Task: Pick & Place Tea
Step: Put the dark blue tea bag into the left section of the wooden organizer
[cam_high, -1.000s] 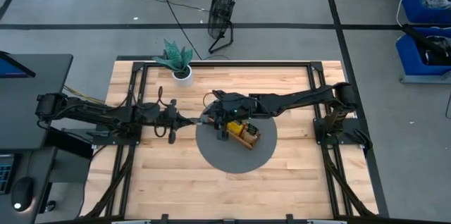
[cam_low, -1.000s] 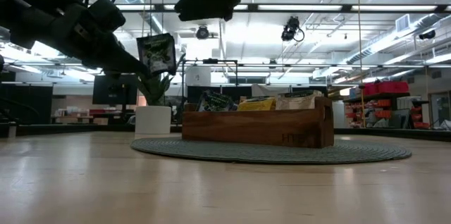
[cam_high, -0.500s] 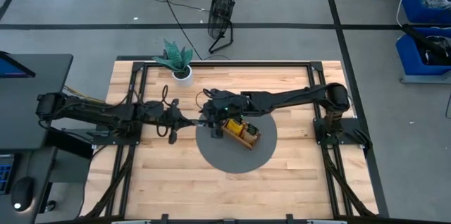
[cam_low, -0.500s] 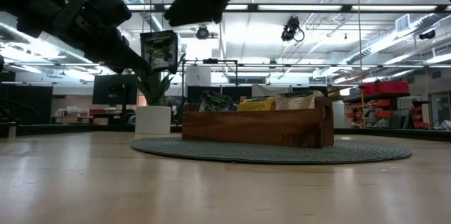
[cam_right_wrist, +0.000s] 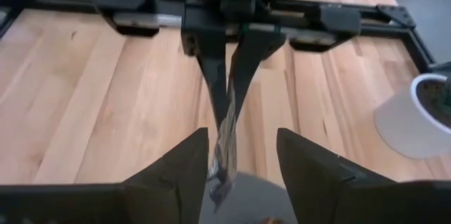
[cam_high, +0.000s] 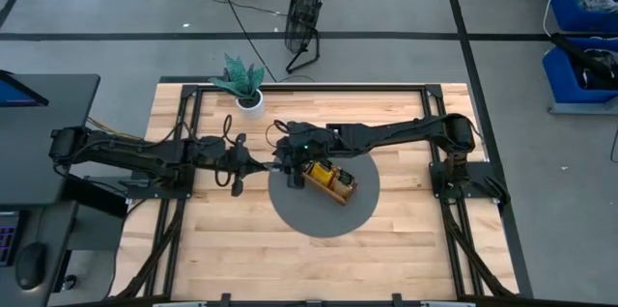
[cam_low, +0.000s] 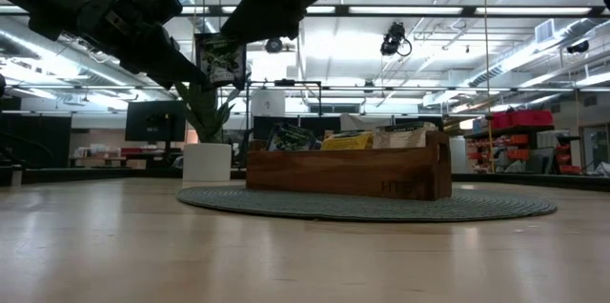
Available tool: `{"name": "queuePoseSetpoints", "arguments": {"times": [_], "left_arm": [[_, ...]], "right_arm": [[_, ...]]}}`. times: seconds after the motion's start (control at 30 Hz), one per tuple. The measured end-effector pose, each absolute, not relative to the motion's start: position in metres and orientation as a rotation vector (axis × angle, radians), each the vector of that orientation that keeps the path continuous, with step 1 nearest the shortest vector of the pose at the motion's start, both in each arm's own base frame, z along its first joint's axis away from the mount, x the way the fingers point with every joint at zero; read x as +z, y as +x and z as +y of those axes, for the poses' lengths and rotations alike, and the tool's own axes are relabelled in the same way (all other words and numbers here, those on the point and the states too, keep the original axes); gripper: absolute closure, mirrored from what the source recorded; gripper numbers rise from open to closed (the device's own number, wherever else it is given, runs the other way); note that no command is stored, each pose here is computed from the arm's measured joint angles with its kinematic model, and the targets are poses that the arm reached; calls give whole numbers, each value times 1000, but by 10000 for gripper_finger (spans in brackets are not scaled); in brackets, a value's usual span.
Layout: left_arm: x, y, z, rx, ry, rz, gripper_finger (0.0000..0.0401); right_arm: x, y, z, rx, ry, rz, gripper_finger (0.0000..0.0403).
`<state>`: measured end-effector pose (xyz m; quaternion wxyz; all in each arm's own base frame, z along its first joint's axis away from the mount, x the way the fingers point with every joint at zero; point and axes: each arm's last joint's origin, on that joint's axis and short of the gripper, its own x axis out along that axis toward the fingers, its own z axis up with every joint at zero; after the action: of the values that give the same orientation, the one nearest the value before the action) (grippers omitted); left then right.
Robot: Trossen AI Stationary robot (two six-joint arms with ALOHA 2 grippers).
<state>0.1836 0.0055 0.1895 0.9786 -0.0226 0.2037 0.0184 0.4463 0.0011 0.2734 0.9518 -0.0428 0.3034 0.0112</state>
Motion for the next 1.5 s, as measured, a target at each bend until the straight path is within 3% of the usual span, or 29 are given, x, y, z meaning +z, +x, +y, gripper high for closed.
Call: {"name": "queuePoseSetpoints", "arguments": {"times": [0.13,0.5,0.73,1.1,1.5], "left_arm": [[190,184,5,37,-45,405,400],[191,184,5,35,-35,398,400],[193,185,6,42,-16,367,390],[187,182,15,215,20,413,315],[187,181,17,307,36,414,318]], "right_arm": [[273,446,1,24,-87,616,252],[272,445,-1,70,-66,630,396],[275,444,-2,35,-47,625,400],[276,432,5,-82,-56,703,402],[261,384,16,-291,94,524,403]]}}
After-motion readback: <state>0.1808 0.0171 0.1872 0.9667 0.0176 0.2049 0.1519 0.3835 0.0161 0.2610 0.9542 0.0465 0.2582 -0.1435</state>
